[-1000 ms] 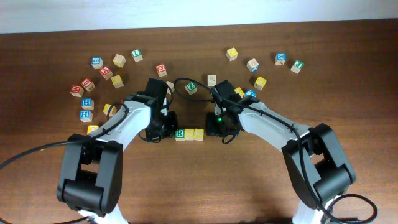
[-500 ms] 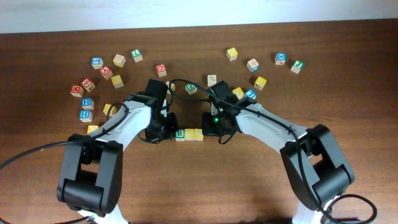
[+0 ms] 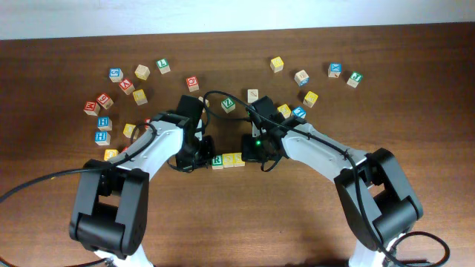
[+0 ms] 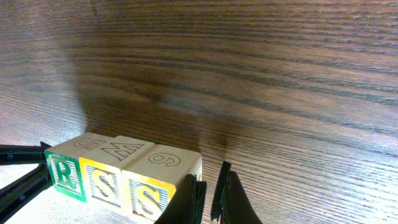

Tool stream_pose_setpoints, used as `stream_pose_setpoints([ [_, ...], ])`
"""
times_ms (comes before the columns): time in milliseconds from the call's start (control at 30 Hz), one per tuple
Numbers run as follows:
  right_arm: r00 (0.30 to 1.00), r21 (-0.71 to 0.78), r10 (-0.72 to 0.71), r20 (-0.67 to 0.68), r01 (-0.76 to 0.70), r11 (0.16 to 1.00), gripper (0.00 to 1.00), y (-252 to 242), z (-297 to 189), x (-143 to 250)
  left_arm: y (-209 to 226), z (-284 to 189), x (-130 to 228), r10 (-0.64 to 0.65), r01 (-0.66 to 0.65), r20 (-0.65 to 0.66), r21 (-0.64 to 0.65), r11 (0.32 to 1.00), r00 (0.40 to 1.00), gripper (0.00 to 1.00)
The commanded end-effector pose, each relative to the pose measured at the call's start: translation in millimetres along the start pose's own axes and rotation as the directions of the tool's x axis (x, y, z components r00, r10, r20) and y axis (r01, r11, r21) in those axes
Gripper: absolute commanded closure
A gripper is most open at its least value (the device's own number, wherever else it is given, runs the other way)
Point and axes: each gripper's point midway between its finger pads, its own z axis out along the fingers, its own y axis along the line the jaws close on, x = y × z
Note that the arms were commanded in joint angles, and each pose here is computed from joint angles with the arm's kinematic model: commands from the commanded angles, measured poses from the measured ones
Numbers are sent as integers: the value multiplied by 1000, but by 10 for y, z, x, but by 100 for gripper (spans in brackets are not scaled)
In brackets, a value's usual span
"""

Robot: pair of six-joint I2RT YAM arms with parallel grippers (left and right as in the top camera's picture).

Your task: Spell out RSS

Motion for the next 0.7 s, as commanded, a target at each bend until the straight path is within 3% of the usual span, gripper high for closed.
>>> stream_pose_setpoints([
  [0,1000,-7,4,-21,-4,1000,96,8,40,55,-41,65,77,27,-27,-29,11,1000,999,100],
  [167,1000,56,15,-25,-14,998,96,-115,37,88,36,63,36,25,-25,-8,-30,999,1000,100],
  [667,999,60,18,-31,-16,998,96,-123,36,103,44,48,9,57,-57,2,-40,998,998,100],
])
